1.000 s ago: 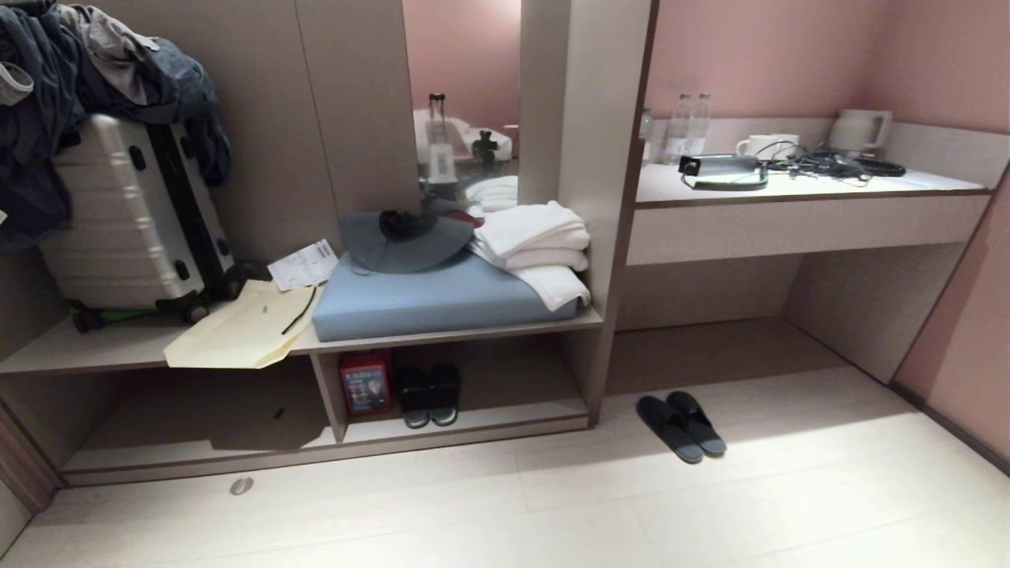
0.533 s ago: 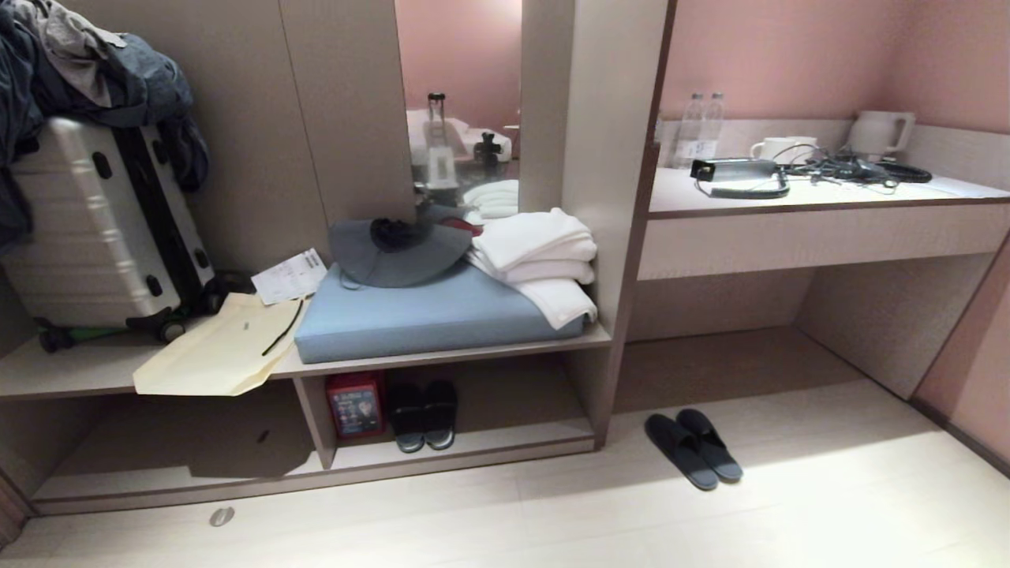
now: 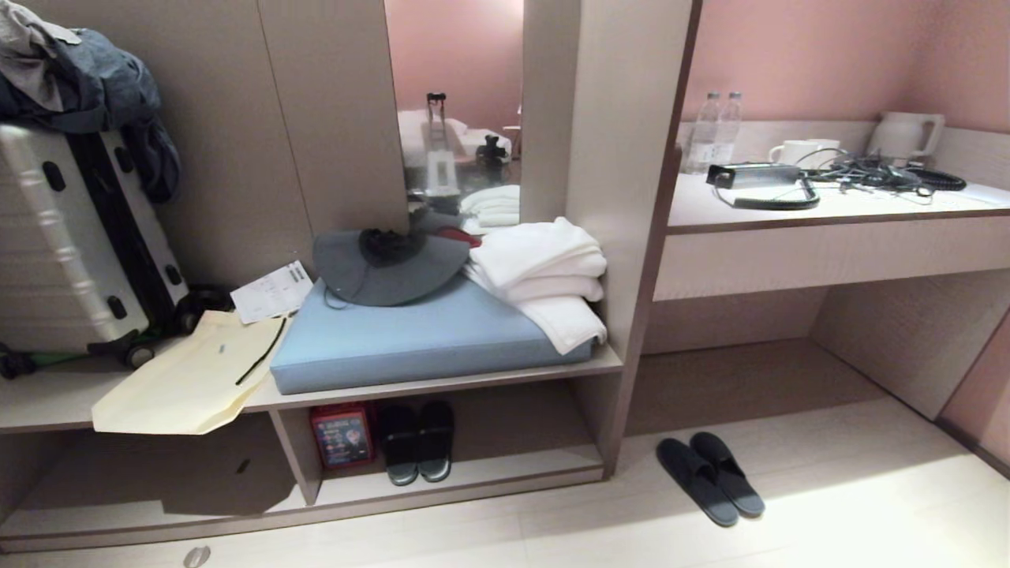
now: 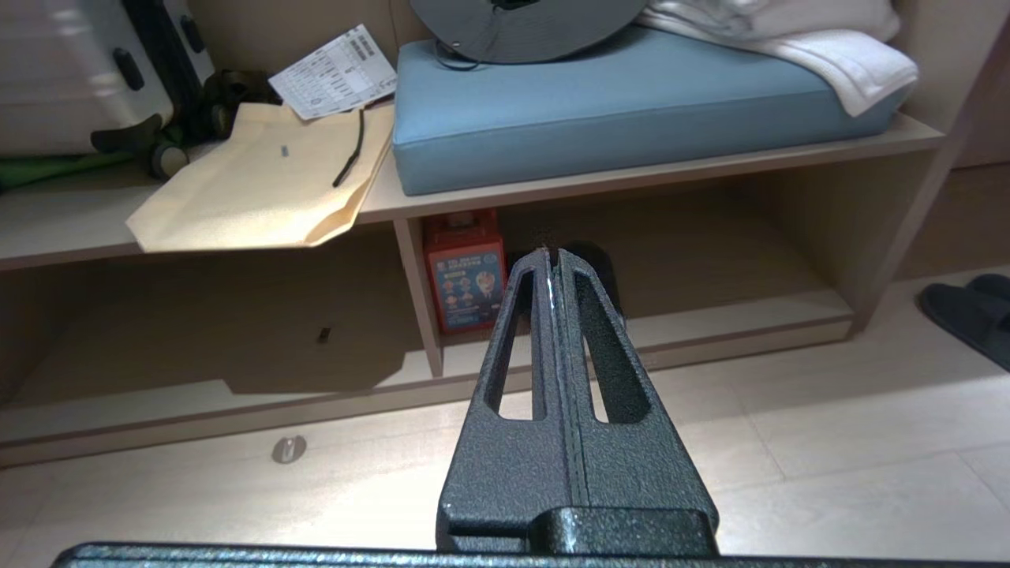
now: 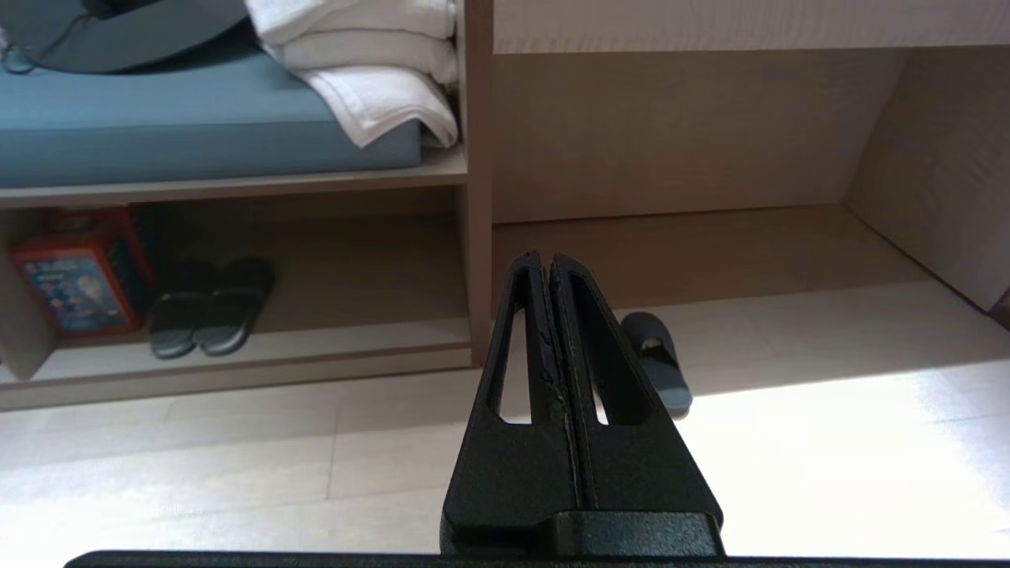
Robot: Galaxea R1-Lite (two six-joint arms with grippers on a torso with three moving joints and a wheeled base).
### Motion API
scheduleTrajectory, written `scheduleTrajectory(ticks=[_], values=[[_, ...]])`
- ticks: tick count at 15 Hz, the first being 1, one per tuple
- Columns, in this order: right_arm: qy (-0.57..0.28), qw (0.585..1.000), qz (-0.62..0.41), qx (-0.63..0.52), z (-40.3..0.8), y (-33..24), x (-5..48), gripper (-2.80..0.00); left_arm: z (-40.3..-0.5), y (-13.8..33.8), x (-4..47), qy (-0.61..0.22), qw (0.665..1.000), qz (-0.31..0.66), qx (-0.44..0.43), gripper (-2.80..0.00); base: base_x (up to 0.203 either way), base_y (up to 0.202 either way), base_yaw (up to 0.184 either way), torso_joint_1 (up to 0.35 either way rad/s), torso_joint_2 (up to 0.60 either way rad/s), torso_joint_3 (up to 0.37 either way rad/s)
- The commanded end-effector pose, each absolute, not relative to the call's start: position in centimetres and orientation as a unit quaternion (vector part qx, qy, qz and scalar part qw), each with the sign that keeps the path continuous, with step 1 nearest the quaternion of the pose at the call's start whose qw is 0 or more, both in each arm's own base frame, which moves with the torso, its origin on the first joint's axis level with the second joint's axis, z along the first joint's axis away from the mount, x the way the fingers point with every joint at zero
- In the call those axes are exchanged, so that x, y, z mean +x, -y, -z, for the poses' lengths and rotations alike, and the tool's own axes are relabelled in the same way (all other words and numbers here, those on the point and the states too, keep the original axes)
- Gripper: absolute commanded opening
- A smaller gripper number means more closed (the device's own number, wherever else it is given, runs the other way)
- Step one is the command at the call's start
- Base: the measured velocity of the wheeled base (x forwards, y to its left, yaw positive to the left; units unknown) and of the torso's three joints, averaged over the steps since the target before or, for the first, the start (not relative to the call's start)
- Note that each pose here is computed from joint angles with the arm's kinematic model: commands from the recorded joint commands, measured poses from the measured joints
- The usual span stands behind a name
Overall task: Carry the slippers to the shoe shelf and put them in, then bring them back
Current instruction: Pick up the slippers on the floor
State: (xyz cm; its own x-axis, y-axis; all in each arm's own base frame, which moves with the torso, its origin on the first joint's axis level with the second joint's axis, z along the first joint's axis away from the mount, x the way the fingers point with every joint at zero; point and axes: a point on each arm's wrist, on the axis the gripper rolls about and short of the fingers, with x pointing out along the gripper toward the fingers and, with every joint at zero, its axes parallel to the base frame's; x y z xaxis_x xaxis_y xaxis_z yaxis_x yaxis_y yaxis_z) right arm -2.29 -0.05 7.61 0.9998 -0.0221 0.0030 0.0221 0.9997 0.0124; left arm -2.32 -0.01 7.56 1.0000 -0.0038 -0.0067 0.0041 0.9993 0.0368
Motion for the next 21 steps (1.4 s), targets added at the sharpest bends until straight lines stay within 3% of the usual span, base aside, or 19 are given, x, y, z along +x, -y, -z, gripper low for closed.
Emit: scheduleTrajectory(ticks=[1,8,15,21], values=[[0.002,1.000,0.011,0.006,-7.60,0.05,-2.30,-2.80,-7.55,0.01,-2.32,-0.004,1.000,0.002,0.018,-2.80,0.198,0.000,0.001,0.007,0.00,0.002],[0.001,1.000,0.011,0.005,-7.59,0.05,-2.29,-2.80,-7.56,0.01,-2.28,0.001,1.000,0.002,0.007,-2.80,0.182,0.000,-0.002,0.005,0.00,0.001],[0.002,1.000,0.010,0.005,-7.60,0.04,-2.30,-2.80,-7.56,0.01,-2.28,0.001,1.000,0.002,0.005,-2.80,0.000,-0.007,0.001,0.000,0.00,0.000],[0.002,1.000,0.011,0.005,-7.59,0.05,-2.30,-2.80,-7.56,0.01,-2.28,0.001,1.000,0.002,0.005,-2.80,0.000,-0.175,-0.001,0.001,0.00,0.003]])
